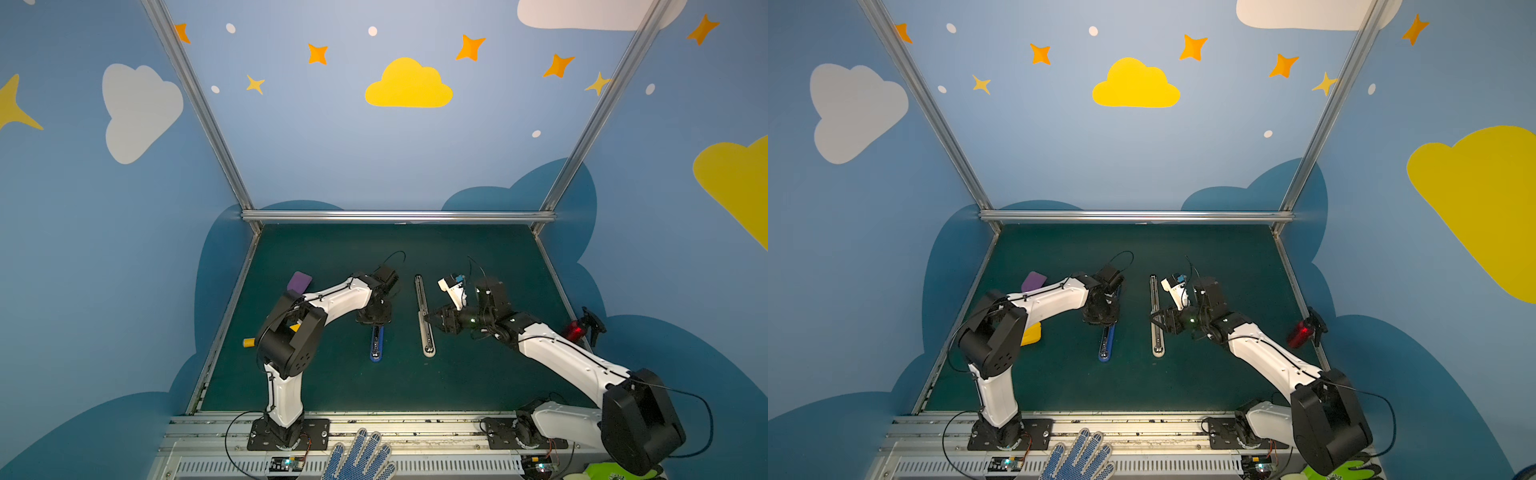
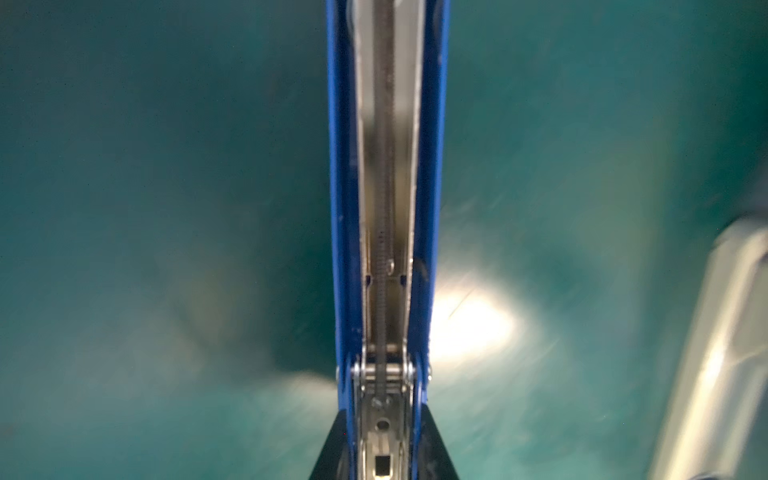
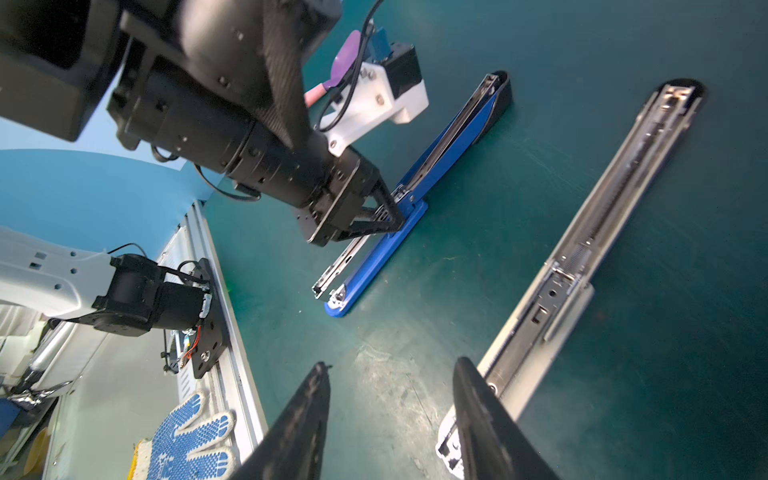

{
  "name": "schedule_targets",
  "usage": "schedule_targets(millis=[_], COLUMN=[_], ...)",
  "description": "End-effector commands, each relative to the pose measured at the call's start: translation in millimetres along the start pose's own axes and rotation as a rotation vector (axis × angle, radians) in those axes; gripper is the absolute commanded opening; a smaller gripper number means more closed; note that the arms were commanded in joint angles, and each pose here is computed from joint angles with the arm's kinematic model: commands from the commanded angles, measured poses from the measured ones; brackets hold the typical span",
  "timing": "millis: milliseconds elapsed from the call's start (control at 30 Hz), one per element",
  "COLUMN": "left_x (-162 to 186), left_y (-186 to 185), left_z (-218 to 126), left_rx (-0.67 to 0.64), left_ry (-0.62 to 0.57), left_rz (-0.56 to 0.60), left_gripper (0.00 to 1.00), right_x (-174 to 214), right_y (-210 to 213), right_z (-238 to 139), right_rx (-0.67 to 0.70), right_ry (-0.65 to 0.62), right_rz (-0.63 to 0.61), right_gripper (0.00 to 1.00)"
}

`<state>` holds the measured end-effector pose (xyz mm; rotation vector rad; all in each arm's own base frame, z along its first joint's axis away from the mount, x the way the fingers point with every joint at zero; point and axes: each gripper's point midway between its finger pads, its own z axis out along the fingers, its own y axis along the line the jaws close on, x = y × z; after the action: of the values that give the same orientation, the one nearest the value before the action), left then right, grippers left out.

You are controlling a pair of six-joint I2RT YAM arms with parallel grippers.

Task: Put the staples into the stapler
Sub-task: 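Release the blue stapler and raise both grippers above the two opened staplers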

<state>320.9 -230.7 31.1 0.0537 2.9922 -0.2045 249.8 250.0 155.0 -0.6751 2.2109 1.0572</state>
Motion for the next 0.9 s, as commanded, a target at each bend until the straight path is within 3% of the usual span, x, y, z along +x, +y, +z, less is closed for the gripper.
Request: schedule_targets(millis=[0,300,433,533,867], left_x=[-14,-20,-19,-18,-6], left_y=[-17,-36,-34,-32,-9], left_z=[-3,3,-5,-15,-59], left_rx=[0.023,0.072,0.061,0.066,0.096], left_ry=[-0.017,0.005,-0.014,-0.032,-0.156], left_rz=[-0.024,-0.092,-0.091,-0.091,-0.13], left_gripper=[0.14,0.15,0.33,0.41,0.53], right_x=[14,17,20,23,25], right_y=[-7,-29,-44,-47,-58], right_z=[-7,-19,-18,-15,7], right_rx=[0.044,0.175,0.246,0.255,0.352], right_ry=[0.012,0.005,0.016,0.045,0.152], right_rz=[0.031,0.072,0.104,0.13,0.187], right_gripper=[0.49,0.49,0.5,0.51,0.55])
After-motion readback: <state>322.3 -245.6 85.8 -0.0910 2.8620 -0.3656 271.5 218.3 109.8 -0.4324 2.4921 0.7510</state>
